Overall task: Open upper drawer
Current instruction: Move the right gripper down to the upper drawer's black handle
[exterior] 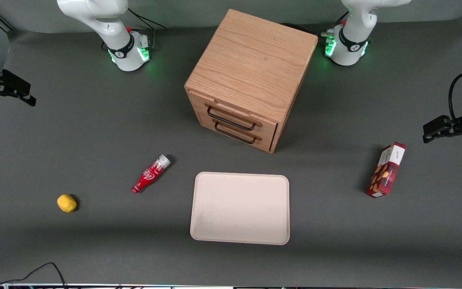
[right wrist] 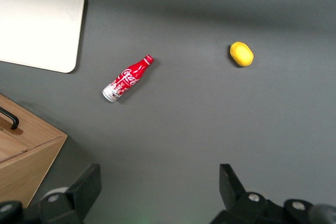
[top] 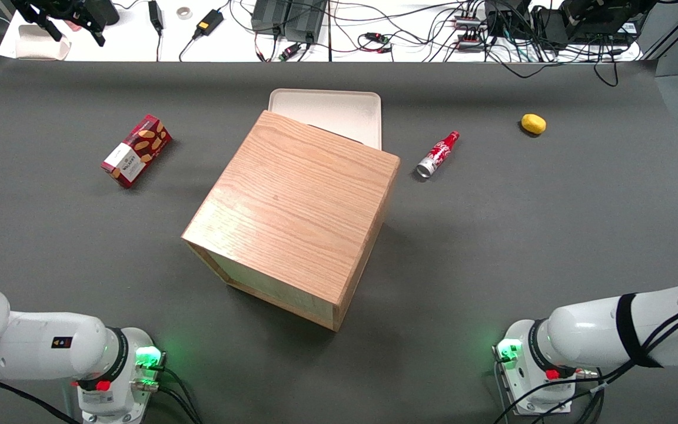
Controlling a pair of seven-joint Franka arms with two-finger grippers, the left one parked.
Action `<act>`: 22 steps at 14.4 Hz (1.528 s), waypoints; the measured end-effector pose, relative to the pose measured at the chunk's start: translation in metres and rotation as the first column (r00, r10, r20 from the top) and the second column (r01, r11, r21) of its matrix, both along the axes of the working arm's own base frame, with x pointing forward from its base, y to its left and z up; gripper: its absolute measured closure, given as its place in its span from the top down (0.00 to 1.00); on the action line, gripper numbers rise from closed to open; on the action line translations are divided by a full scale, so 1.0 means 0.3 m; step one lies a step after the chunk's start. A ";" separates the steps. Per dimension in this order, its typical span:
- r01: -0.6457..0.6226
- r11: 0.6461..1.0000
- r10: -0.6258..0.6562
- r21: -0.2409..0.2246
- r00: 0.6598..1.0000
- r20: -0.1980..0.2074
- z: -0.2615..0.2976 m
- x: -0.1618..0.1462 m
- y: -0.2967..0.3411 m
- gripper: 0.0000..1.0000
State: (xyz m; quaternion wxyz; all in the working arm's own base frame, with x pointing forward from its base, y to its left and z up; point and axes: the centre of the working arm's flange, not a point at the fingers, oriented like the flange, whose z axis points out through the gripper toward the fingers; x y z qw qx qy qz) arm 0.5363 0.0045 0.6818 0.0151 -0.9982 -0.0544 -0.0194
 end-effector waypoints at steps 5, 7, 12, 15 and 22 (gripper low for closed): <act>-0.093 0.996 0.093 0.000 0.996 -0.011 -0.028 0.034 0.092 1.00; -0.285 0.958 0.285 -0.020 0.958 -0.013 -0.048 0.070 0.233 1.00; -0.596 0.803 0.596 0.001 0.803 -0.027 -0.140 0.068 0.713 1.00; -0.687 0.725 0.688 0.049 0.726 0.009 -0.223 0.071 0.916 1.00; -0.747 0.637 0.756 0.192 0.654 0.037 -0.511 0.084 1.245 1.00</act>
